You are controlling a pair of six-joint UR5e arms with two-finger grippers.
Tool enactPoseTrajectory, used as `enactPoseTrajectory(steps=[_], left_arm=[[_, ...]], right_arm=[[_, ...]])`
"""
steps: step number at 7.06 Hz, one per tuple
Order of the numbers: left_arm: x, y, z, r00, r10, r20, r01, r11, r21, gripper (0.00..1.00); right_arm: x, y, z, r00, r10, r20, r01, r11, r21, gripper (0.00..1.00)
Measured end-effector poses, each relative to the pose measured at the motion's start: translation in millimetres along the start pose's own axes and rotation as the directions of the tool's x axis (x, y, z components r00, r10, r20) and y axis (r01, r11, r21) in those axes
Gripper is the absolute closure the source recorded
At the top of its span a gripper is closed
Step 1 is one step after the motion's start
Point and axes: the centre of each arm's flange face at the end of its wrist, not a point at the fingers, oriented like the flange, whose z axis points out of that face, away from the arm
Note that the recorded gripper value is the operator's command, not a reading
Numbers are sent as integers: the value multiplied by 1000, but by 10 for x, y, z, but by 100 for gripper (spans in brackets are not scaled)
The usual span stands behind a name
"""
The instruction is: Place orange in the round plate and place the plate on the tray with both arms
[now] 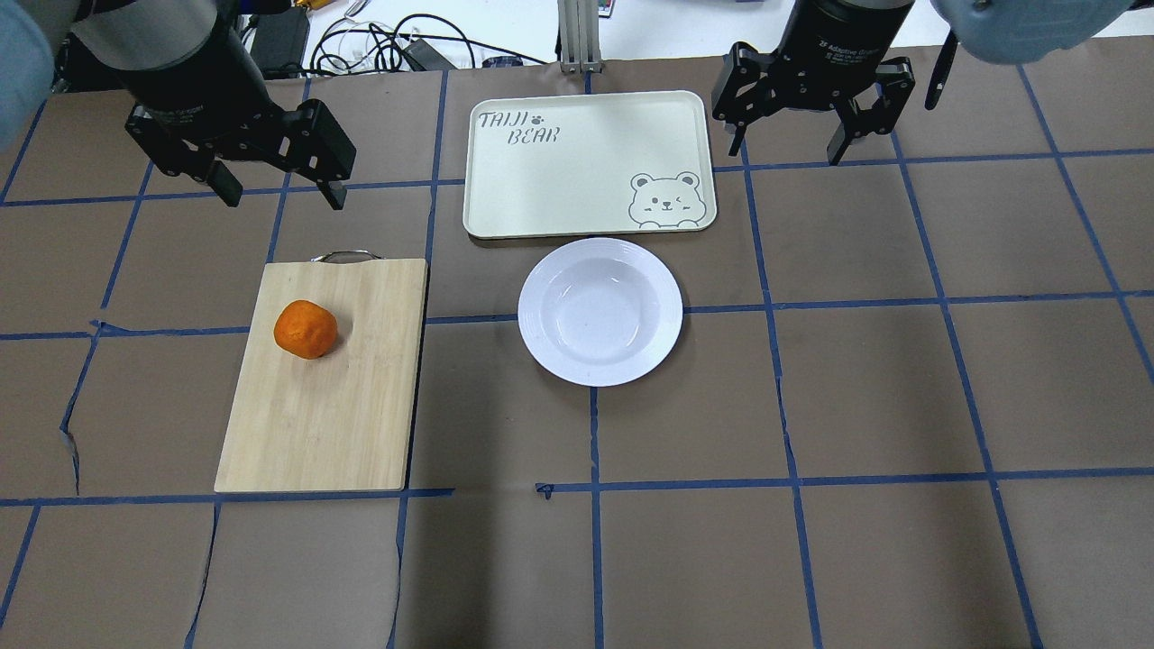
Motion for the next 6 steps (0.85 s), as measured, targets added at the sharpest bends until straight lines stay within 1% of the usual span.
enactPoseTrajectory(steps=[2,3,4,5,6], left_arm=[[-2,-9,-6,1000,-1,-1,1,1000,1,0],[-4,-9,-8,1000,-1,-1,1,1000,2,0],[-5,-8,-11,1000,-1,0,1,1000,2,0],[-6,-5,-15,1000,-1,0,1,1000,3,0],[-6,-8,-15,1000,-1,0,1,1000,3,0]], right_arm=[[1,4,-7,1000,0,-1,0,1000,2,0],[15,5,-14,1000,-3,-15,3,1000,5,0],[44,16,-47,999,-20,-43,21,1000,15,0],[67,42,-101,996,-52,-65,54,998,26,0],[77,69,-151,994,-82,-76,85,996,34,0]])
